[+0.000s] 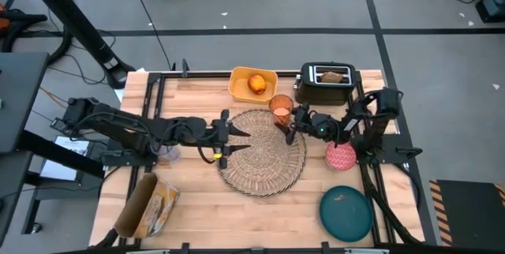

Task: Arrange a breakfast setting
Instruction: Put the brown cup on the brown table mat

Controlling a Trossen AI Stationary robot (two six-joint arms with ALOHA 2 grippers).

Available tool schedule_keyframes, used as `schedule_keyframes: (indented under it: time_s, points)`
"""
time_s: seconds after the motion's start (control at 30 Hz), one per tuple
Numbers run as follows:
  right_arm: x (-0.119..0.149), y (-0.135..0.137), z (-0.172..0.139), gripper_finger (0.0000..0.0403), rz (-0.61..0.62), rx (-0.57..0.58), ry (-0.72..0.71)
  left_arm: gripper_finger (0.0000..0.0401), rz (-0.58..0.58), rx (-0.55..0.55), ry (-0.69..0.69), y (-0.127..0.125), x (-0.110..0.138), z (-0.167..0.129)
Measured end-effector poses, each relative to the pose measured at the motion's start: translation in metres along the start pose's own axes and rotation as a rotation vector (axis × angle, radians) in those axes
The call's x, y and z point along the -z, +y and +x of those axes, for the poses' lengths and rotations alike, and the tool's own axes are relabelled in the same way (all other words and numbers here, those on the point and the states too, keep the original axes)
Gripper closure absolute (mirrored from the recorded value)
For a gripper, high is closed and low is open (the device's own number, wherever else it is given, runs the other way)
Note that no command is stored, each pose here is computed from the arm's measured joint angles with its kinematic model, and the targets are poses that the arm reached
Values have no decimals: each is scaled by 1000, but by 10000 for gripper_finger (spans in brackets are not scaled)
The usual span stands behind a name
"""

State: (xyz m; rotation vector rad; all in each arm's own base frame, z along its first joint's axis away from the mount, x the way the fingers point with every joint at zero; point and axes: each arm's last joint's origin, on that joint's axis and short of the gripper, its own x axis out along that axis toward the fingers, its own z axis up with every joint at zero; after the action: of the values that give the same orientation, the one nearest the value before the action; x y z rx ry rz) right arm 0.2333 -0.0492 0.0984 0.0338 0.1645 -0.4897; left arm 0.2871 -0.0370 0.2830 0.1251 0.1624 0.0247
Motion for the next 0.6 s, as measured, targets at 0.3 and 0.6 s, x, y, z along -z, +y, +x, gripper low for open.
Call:
schedule_keyframes:
  time_s: [0.3,0.6]
  points:
    - [20,1,8,57,10,-5,1,241,13,0,-3,0,1,0]
    - [22,1,6,17,11,-3,6,241,28,-4,-3,2,-2,-5]
